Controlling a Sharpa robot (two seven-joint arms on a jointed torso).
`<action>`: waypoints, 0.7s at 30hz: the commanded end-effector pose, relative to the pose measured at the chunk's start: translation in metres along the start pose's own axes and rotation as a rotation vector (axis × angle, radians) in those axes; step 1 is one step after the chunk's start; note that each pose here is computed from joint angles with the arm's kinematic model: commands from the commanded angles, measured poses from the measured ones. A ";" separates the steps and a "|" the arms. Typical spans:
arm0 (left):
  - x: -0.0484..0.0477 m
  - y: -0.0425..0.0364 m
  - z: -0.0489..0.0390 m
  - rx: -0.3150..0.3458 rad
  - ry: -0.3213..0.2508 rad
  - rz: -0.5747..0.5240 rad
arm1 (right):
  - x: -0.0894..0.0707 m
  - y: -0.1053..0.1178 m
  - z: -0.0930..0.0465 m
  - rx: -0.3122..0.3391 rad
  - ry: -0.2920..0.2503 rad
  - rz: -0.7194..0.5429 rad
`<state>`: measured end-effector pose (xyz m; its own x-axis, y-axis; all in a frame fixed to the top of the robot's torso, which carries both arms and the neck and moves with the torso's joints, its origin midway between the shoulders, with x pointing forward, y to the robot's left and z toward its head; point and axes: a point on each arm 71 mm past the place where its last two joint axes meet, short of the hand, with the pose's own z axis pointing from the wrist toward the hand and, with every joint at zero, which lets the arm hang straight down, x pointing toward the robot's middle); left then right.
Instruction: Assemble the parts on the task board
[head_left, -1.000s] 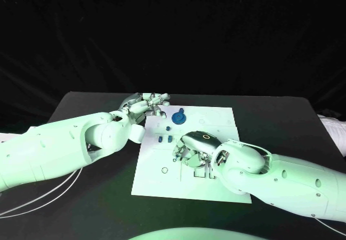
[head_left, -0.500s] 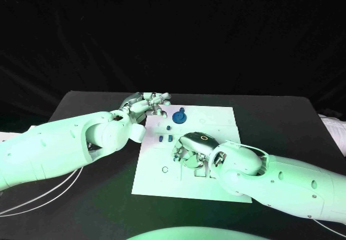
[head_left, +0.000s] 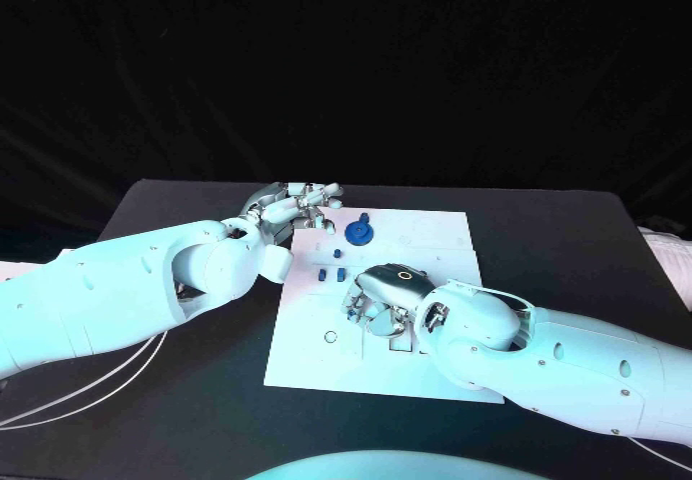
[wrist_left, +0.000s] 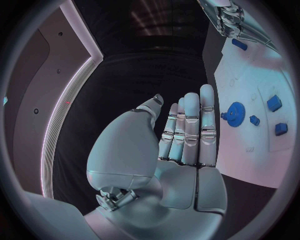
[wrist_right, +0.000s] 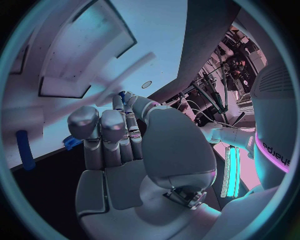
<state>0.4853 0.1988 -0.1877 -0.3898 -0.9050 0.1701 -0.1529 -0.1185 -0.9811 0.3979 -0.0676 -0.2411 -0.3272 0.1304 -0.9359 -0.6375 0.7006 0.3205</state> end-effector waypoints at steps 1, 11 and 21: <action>0.0029 -0.0003 0.0003 0.001 0.025 -0.011 | 0.007 -0.005 -0.001 0.038 0.051 -0.045; 0.0029 -0.0003 0.0002 0.001 0.027 -0.012 | 0.004 -0.003 -0.001 0.030 -0.026 -0.060; 0.0018 -0.0005 0.0007 0.005 0.027 -0.007 | -0.004 0.000 -0.010 0.002 -0.115 -0.017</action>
<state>0.4858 0.1992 -0.1880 -0.3941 -0.9029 0.1719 -0.1553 -0.1189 -0.9807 0.3930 -0.0750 -0.2409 -0.2714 0.1520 -0.9504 -0.6367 0.7122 0.2957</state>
